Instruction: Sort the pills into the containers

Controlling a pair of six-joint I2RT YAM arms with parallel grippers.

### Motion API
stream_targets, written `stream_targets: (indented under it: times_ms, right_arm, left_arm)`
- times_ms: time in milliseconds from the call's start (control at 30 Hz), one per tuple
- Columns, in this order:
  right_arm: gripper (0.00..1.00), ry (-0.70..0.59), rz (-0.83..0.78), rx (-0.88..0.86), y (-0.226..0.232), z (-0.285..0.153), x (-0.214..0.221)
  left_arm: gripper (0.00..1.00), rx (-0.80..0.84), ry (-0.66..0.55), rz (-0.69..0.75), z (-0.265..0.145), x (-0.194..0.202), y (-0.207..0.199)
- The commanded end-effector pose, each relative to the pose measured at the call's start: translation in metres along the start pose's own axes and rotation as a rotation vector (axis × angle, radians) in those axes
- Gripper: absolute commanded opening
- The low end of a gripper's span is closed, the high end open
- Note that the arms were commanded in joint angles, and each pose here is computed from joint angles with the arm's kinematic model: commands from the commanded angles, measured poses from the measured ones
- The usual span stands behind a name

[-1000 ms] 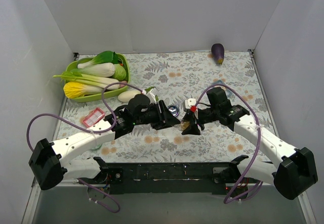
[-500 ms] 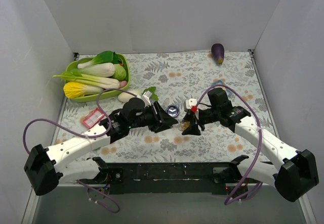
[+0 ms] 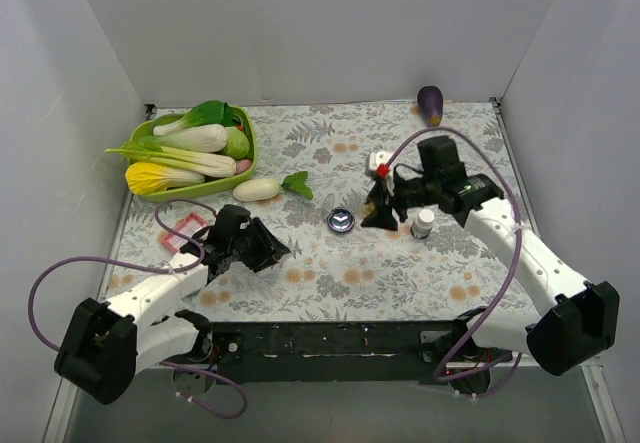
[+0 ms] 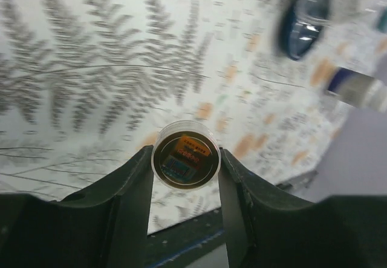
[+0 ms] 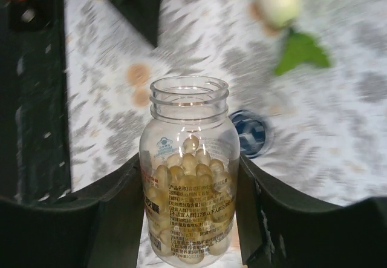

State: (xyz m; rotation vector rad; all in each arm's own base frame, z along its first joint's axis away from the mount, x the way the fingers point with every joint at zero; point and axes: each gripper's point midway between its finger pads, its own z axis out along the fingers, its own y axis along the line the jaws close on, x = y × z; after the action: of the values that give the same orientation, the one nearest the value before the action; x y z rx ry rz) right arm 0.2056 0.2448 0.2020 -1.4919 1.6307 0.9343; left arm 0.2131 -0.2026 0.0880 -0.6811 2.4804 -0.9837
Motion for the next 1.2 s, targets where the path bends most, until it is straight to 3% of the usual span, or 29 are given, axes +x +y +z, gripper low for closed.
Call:
stream_targets:
  times_ms: [0, 67, 100, 133, 200, 267, 400, 433, 500, 567, 633, 700, 733, 767, 800, 833, 900, 933, 1000, 1067, 1100, 1167]
  right_arm:
    - [0.01, -0.240, -0.121, 0.221, -0.043, -0.066, -0.113]
    - [0.01, -0.432, -0.246, 0.363, -0.056, -0.107, -0.175]
    - [0.01, -0.516, -0.155, 0.380, -0.053, -0.119, -0.189]
    - [0.01, -0.605, -0.203, 0.443, -0.050, -0.142, -0.212]
    - [0.01, -0.788, -0.239, 0.590, -0.052, -0.183, -0.252]
    - [0.01, -0.890, -0.185, 0.632, -0.048, -0.206, -0.271]
    - [0.01, -0.950, -0.129, 0.389, 0.005, -0.196, -0.291]
    - [0.01, -0.965, -0.142, 0.324, 0.030, -0.188, -0.297]
    - [0.01, -1.033, -0.184, 0.451, 0.026, -0.209, -0.307]
    - [0.01, -1.085, -0.173, 0.637, -0.002, -0.248, -0.313]
    - [0.01, -1.095, -0.099, 0.658, -0.027, -0.262, -0.304]
    - [0.01, -1.034, -0.049, 0.400, 0.000, -0.224, -0.298]
    - [0.01, -1.032, -0.085, 0.225, 0.048, -0.193, -0.306]
    - [0.01, -1.008, -0.049, 0.273, 0.047, -0.176, -0.299]
    - [0.01, -1.037, -0.220, 0.340, 0.061, -0.185, -0.306]
    - [0.01, -1.057, -0.224, 0.414, 0.050, -0.196, -0.308]
    - [0.01, -1.056, -0.162, 0.735, -0.019, -0.255, -0.305]
    - [0.01, -1.079, -0.108, 0.787, -0.038, -0.277, -0.300]
    - [0.01, -1.103, -0.141, 0.783, -0.055, -0.314, -0.292]
    - [0.01, -1.083, -0.078, 0.612, -0.037, -0.292, -0.290]
    - [0.01, -1.099, -0.126, 0.485, 0.003, -0.270, -0.304]
    - [0.01, -1.054, -0.212, 0.487, 0.018, -0.240, -0.292]
  left_arm:
    - [0.34, -0.180, -0.073, 0.078, 0.007, -0.019, 0.046]
    - [0.44, -0.211, -0.084, 0.073, 0.012, -0.023, 0.053]
    - [0.47, -0.219, -0.093, 0.075, 0.013, -0.025, 0.054]
    - [0.51, -0.232, -0.091, 0.076, 0.015, -0.025, 0.057]
    - [0.68, -0.244, -0.095, 0.082, 0.015, -0.026, 0.059]
    - [0.82, -0.245, -0.107, 0.086, 0.012, -0.028, 0.059]
    - [0.98, -0.228, -0.114, 0.102, 0.005, -0.029, 0.055]
    - [0.98, -0.223, -0.115, 0.109, 0.003, -0.029, 0.055]
    - [0.98, -0.191, -0.104, 0.120, 0.000, -0.026, 0.049]
    - [0.98, -0.147, -0.080, 0.137, -0.002, -0.021, 0.042]
    - [0.98, -0.095, -0.068, 0.158, -0.005, -0.018, 0.035]
    - [0.98, -0.013, -0.041, 0.204, -0.009, -0.013, 0.019]
    - [0.98, 0.009, -0.040, 0.220, -0.011, -0.013, 0.013]
    - [0.98, 0.026, -0.039, 0.250, -0.012, -0.014, 0.009]
    - [0.98, 0.040, -0.033, 0.263, -0.014, -0.012, 0.005]
    - [0.98, 0.049, -0.040, 0.270, -0.017, -0.014, 0.002]
    - [0.98, 0.067, -0.044, 0.286, -0.020, -0.015, -0.003]
    - [0.98, 0.072, -0.050, 0.291, -0.022, -0.016, -0.005]
    - [0.98, 0.078, -0.049, 0.307, -0.024, -0.017, -0.009]
    - [0.98, 0.068, -0.046, 0.310, -0.023, -0.017, -0.008]
    - [0.98, 0.070, -0.048, 0.311, -0.024, -0.018, -0.009]
    - [0.98, 0.070, -0.045, 0.316, -0.024, -0.018, -0.009]
